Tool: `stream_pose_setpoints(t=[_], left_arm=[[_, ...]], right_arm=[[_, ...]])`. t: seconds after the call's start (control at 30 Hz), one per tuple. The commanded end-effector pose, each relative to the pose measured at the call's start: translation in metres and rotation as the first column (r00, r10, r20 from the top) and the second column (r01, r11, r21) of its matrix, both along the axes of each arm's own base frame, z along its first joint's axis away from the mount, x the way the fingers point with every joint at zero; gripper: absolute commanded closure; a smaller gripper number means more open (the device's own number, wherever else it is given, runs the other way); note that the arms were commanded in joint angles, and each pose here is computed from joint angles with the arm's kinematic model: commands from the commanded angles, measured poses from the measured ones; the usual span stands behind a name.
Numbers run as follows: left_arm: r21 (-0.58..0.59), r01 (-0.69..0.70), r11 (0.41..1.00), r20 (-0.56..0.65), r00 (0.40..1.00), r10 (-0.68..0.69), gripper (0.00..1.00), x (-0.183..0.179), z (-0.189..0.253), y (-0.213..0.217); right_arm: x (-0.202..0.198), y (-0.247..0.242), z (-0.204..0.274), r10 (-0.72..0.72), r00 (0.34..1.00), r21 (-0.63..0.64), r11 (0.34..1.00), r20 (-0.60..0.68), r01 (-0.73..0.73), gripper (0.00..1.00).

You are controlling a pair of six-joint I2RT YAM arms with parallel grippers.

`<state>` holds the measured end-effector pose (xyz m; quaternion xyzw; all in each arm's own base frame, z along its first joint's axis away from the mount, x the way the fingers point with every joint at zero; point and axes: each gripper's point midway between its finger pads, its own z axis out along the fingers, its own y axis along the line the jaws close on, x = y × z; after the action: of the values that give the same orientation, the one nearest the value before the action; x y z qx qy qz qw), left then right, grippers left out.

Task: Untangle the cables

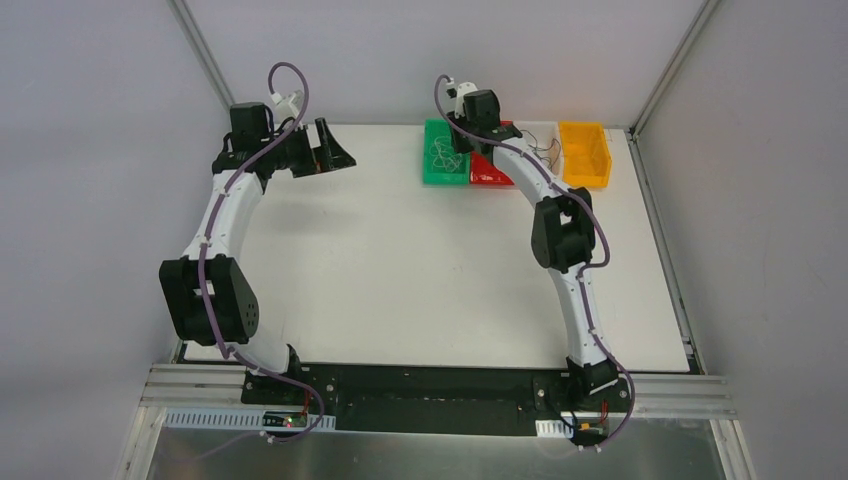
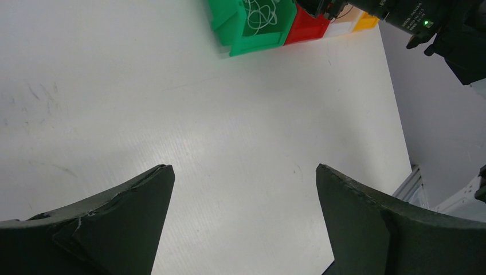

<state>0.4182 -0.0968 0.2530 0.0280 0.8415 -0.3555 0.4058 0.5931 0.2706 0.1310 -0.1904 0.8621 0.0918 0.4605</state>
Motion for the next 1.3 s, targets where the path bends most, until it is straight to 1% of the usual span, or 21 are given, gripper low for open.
stream_pose_setpoints(t=[0.0, 0.13, 0.2, 0.27, 0.4, 0.43, 0.53, 0.67, 0.73, 0.83, 0.87, 0.93, 1.0, 1.1, 1.17, 1.27], left_arm=[[0.01, -0.001, 1.0, 0.032, 0.999, 0.0, 0.01, 0.009, 0.007, 0.005], [0.013, 0.002, 1.0, 0.033, 0.999, -0.002, 0.01, 0.011, 0.009, 0.005], [0.016, 0.004, 1.0, 0.036, 0.999, -0.005, 0.01, 0.011, 0.011, 0.005], [0.017, 0.003, 1.0, 0.021, 1.0, -0.004, 0.01, 0.013, 0.012, 0.006], [0.035, 0.001, 0.999, -0.09, 0.996, 0.002, 0.01, 0.012, 0.007, 0.009], [0.044, -0.001, 0.999, -0.128, 0.992, 0.007, 0.01, 0.013, 0.004, 0.01], [0.071, 0.004, 0.997, -0.176, 0.984, 0.008, 0.01, 0.016, 0.004, 0.014], [0.084, 0.001, 0.996, -0.157, 0.987, 0.012, 0.01, 0.022, 0.013, 0.015], [0.077, 0.037, 0.996, -0.153, 0.988, -0.025, 0.01, 0.023, 0.017, 0.012], [0.086, 0.1, 0.991, -0.199, 0.977, -0.081, 0.01, 0.024, 0.016, 0.007], [0.073, 0.118, 0.99, -0.22, 0.97, -0.099, 0.01, 0.024, 0.016, 0.005], [0.061, 0.1, 0.993, -0.255, 0.964, -0.082, 0.01, 0.027, 0.017, 0.006], [0.05, 0.09, 0.995, -0.27, 0.96, -0.074, 0.01, 0.026, 0.018, 0.007], [0.046, 0.093, 0.995, -0.288, 0.955, -0.075, 0.01, 0.018, 0.015, 0.006], [0.076, 0.083, 0.994, -0.313, 0.948, -0.056, 0.01, 0.01, 0.006, 0.009], [0.152, 0.063, 0.986, -0.36, 0.933, -0.004, 0.01, -0.004, -0.015, 0.021]], right_arm=[[0.01, 0.016, 0.042, 0.043, 0.995, 0.099, 0.994, 0.086, -0.052, 0.6], [0.001, 0.02, 0.064, 0.072, 0.993, 0.13, 0.988, 0.095, -0.084, 0.47], [-0.007, 0.02, 0.081, 0.083, 0.991, 0.14, 0.985, 0.103, -0.097, 0.43], [-0.017, 0.016, 0.1, 0.093, 0.99, 0.149, 0.983, 0.108, -0.108, 0.35], [-0.044, 0.004, 0.137, 0.108, 0.988, 0.164, 0.978, 0.113, -0.126, 0.05], [-0.051, -0.002, 0.146, 0.102, 0.988, 0.165, 0.979, 0.116, -0.12, 0.01], [-0.069, -0.029, 0.166, 0.042, 0.995, 0.172, 0.983, 0.095, -0.058, 0.01], [-0.095, -0.076, 0.188, -0.053, 0.998, 0.208, 0.977, 0.04, 0.044, 0.01], [-0.109, -0.102, 0.194, -0.1, 0.995, 0.23, 0.969, 0.014, 0.094, 0.01], [-0.136, -0.141, 0.194, -0.176, 0.984, 0.24, 0.954, -0.035, 0.179, 0.01], [-0.145, -0.153, 0.192, -0.198, 0.978, 0.236, 0.95, -0.058, 0.206, 0.0], [-0.162, -0.175, 0.188, -0.246, 0.964, 0.236, 0.936, -0.097, 0.263, 0.01], [-0.177, -0.205, 0.185, -0.324, 0.937, 0.267, 0.899, -0.13, 0.348, 0.01], [-0.205, -0.239, 0.174, -0.392, 0.898, 0.314, 0.842, -0.203, 0.438, 0.01], [-0.224, -0.259, 0.16, -0.426, 0.872, 0.313, 0.816, -0.242, 0.486, 0.01], [-0.252, -0.271, 0.134, -0.433, 0.853, 0.29, 0.81, -0.291, 0.51, 0.01]])
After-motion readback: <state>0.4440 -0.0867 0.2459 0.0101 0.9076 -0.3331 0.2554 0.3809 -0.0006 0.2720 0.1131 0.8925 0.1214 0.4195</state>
